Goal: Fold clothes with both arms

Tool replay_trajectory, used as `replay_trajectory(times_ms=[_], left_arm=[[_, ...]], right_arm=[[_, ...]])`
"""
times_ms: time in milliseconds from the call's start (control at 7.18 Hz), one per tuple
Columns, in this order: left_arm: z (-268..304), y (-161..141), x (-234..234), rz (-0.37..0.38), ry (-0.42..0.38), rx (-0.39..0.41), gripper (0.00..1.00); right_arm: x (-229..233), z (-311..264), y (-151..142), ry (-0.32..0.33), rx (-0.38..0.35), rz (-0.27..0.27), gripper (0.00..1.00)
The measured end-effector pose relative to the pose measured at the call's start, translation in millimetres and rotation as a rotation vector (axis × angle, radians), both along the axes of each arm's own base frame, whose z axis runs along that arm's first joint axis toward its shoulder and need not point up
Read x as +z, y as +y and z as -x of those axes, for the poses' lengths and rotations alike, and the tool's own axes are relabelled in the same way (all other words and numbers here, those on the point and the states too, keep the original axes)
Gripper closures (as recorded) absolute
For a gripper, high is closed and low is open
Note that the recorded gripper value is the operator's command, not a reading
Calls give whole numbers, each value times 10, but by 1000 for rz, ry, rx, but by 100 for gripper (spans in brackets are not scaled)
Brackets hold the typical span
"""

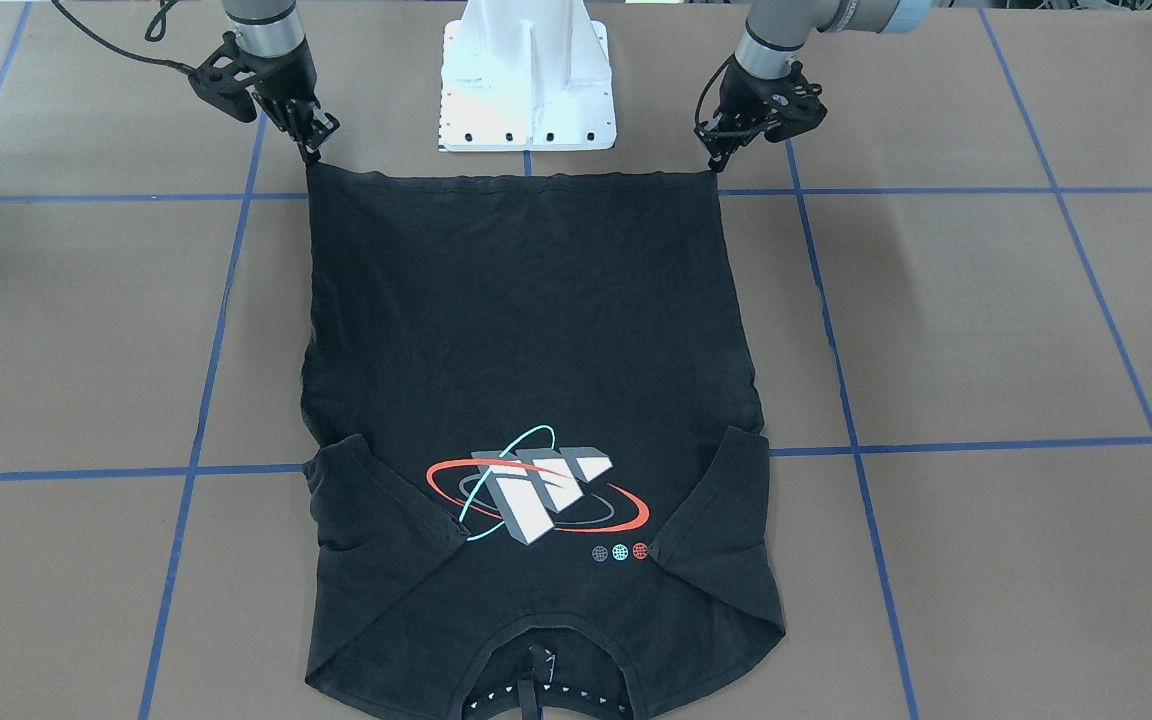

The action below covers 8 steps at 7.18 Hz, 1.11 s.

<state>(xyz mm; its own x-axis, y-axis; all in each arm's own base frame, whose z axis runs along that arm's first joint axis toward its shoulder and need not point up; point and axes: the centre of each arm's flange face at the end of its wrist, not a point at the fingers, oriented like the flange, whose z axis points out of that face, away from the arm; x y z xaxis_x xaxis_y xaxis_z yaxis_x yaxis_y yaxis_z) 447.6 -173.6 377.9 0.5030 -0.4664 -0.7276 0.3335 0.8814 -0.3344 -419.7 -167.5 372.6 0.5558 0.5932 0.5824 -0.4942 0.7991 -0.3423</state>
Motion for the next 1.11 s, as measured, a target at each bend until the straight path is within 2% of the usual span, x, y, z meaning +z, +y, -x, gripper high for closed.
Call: replay_trajectory(times_ms=[139,279,418,836,1115], left_arm=[[56,16,-89,0,18,4,100],[83,53,-156,3,32,11,83],[82,99,-155,8,31,18,55],[12,141,-35,14,4,25,53],[-59,149,30,15,-8,28,56]], right_arm=[[-15,-17,-4,-3,1,0,100],[-31,-36,-2,-6,1,0,100],[-39,-48,1,-8,0,1,100],[-21,-43,9,-4,-3,2,100],[-11,-38,10,-2,-3,2,100]])
